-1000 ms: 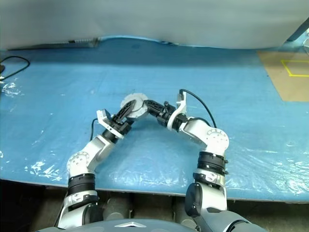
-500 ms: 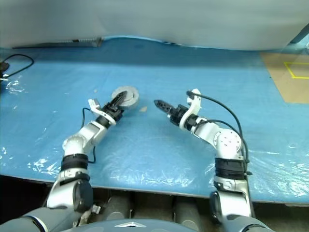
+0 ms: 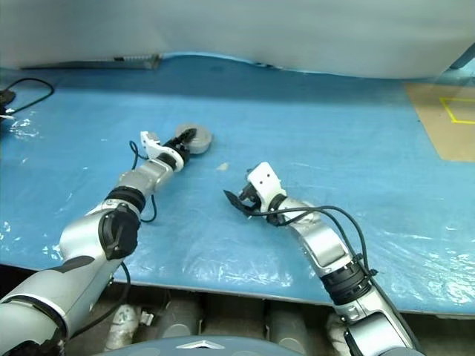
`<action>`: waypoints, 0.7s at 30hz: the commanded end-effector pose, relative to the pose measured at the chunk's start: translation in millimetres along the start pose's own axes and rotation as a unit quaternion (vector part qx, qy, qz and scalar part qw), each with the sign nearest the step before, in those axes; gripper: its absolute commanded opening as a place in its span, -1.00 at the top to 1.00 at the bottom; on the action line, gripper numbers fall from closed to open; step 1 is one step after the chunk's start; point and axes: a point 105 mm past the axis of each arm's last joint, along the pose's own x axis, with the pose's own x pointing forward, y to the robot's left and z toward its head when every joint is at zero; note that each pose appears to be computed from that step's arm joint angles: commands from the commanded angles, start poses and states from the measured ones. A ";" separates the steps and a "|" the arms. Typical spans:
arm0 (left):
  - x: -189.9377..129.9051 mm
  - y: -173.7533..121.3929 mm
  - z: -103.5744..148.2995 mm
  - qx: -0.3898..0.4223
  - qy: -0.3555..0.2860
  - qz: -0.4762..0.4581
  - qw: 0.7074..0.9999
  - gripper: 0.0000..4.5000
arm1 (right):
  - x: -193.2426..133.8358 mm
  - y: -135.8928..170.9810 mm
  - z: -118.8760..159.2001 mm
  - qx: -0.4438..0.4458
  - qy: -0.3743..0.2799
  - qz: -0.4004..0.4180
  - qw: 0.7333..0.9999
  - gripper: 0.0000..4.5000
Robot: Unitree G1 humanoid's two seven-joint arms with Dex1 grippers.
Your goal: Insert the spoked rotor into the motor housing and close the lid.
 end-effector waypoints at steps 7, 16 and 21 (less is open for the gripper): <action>-5.5 15.9 1.0 0.047 0.023 0.043 0.998 -0.99 | -1.7 -1.4 10.1 -0.001 -0.024 -0.014 1.000 -1.00; -66.4 96.0 2.0 0.176 0.149 0.133 0.964 -0.99 | -5.4 1.9 3.4 0.029 -0.011 0.011 0.999 -1.00; -106.6 100.7 13.2 0.268 0.151 0.101 0.946 -0.99 | -8.6 -0.9 -4.8 0.037 -0.011 0.016 0.999 -1.00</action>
